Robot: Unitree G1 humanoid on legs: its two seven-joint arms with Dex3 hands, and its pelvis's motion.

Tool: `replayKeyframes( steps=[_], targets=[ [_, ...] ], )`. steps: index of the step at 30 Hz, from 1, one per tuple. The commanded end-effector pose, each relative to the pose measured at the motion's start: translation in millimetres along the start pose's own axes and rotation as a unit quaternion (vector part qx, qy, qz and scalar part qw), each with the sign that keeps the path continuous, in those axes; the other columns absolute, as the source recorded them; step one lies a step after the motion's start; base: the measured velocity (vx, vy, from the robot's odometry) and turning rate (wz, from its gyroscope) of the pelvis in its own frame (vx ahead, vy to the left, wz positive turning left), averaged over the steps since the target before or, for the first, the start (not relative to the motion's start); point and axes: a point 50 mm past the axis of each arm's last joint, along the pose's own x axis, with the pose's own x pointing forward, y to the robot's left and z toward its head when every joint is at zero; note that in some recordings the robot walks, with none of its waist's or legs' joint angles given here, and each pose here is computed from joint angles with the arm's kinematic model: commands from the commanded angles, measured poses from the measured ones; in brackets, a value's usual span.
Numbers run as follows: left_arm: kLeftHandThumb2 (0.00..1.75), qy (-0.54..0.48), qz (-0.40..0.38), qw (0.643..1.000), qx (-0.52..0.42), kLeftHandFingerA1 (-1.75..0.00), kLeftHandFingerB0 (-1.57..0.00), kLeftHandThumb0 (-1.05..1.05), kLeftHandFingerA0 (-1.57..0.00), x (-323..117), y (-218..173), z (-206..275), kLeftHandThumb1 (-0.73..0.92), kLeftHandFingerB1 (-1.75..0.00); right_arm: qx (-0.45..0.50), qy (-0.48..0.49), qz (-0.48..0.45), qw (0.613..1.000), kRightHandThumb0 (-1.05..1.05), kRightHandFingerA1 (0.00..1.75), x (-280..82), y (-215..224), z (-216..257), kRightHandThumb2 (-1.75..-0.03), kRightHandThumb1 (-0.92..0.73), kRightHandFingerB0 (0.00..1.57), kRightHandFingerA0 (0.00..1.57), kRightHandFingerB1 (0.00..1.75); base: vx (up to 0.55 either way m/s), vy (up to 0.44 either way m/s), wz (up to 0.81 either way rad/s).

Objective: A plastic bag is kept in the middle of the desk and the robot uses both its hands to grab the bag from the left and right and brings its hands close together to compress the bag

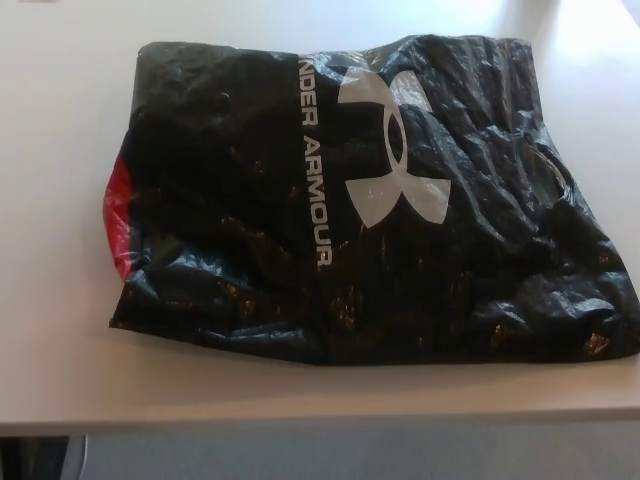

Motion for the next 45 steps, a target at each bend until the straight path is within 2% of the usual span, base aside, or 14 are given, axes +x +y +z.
replayKeyframes(
  steps=[1,4,12,13,14,18,21,28,35,37,38,39,43,45],
  targets=[
    [0.72,-0.416,0.118,0.901,-0.023,-0.36,-0.15,-0.71,-0.2,-65.7,32.2,81.4,0.92,-0.29,-0.034,-0.381,-0.078,0.921,-0.73,0.24,-52.0,-26.3,82.9,-1.05,-0.69,0.01,0.0,0.24,0.0,0.0,0.0],
    [0.71,-0.419,0.121,0.899,-0.029,-0.35,-0.16,-0.72,-0.21,-65.9,32.0,82.2,0.92,-0.28,-0.029,-0.382,-0.077,0.921,-0.63,0.18,-52.5,-26.2,83.9,-0.7,-0.87,0.0,0.0,0.2,0.0,0.0,0.0],
    [1.14,-0.424,0.12,0.897,-0.036,-0.49,0.0,-0.34,-0.01,-70.1,31.7,83.8,0.56,-0.48,-0.029,-0.395,-0.077,0.915,-0.72,0.21,-53.5,-26.6,86.0,-0.94,-0.68,0.0,0.0,0.2,0.0,0.0,0.0],
    [0.72,-0.43,0.123,0.894,-0.034,-0.36,-0.14,-0.75,-0.2,-71.0,31.9,84.9,0.92,-0.28,-0.028,-0.398,-0.076,0.914,-0.65,0.18,-54.4,-26.6,86.3,-0.69,-0.87,0.0,0.0,0.19,0.0,0.0,0.0],
    [1.14,-0.441,0.126,0.888,-0.028,-0.49,0.0,-0.34,-0.01,-72.0,32.9,87.0,0.57,-0.48,-0.023,-0.403,-0.075,0.912,-0.64,0.16,-55.8,-25.6,87.7,-0.72,-0.84,0.0,0.0,0.19,0.0,0.0,0.0],
    [1.2,-0.5,0.131,0.856,0.004,-0.49,0.0,-0.3,-0.01,-79.3,34.8,99.2,0.66,-0.47,-0.017,-0.434,-0.085,0.897,-0.81,0.15,-61.1,-25.0,97.9,-1.04,-0.69,0.0,0.0,0.16,0.0,0.0,0.0],
    [0.71,-0.543,0.135,0.829,0.002,-0.32,-0.19,-0.73,-0.22,-84.9,35.7,117.0,0.92,-0.27,-0.006,-0.462,-0.104,0.881,-0.79,0.2,-63.6,-24.4,109.9,-1.03,-0.65,0.0,0.0,0.2,0.0,0.0,0.0],
    [1.13,-0.647,0.161,0.745,-0.027,-0.51,0.0,-0.35,-0.02,-102.5,53.4,188.1,0.54,-0.49,-0.046,-0.561,-0.177,0.807,-0.82,0.22,-64.5,-46.0,160.2,-1.01,-0.65,0.0,0.0,0.15,0.0,0.0,0.0],
    [1.14,-0.741,0.227,0.63,0.05,-0.55,0.0,-0.77,-0.13,-116.5,84.6,251.9,0.76,-0.37,-0.1,-0.592,-0.247,0.761,-1.04,0.07,-62.2,-72.2,216.9,-1.02,-0.7,0.0,0.0,0.0,0.0,0.0,0.0],
    [1.13,-0.753,0.279,0.592,0.061,-0.51,0.0,-0.36,-0.01,-117.7,99.4,280.3,0.53,-0.5,-0.106,-0.587,-0.259,0.76,-1.05,0.06,-60.4,-80.1,240.2,-1.0,-0.69,0.0,0.0,0.0,0.0,0.0,0.0],
    [0.75,-0.752,0.287,0.589,0.069,-0.44,-0.1,-0.82,-0.11,-117.3,102.8,286.8,0.92,-0.27,-0.11,-0.588,-0.264,0.757,-1.03,0.07,-60.1,-82.1,246.0,-1.0,-0.68,0.0,0.0,0.01,0.0,0.0,0.0],
    [1.16,-0.751,0.299,0.584,0.071,-0.51,-0.03,-0.83,-0.06,-115.1,108.9,298.8,0.79,-0.3,-0.116,-0.586,-0.273,0.754,-0.84,0.0,-59.1,-85.7,256.8,-0.72,-0.73,0.0,0.0,0.0,0.0,0.0,0.0],
    [1.17,-0.724,0.344,0.593,0.081,-0.51,-0.04,-0.92,-0.08,-100.0,128.2,323.7,0.8,-0.39,-0.13,-0.592,-0.291,0.74,-0.92,0.0,-53.7,-96.8,286.8,-0.63,-0.77,0.0,0.0,0.0,0.0,0.0,0.0],
    [0.73,-0.714,0.359,0.595,0.088,-0.43,-0.15,-0.87,-0.13,-92.0,136.1,329.3,0.92,-0.28,-0.132,-0.592,-0.293,0.739,-0.93,0.0,-51.0,-100.2,296.4,-0.63,-0.77,0.0,0.0,0.0,0.0,0.0,0.0]
  ],
)
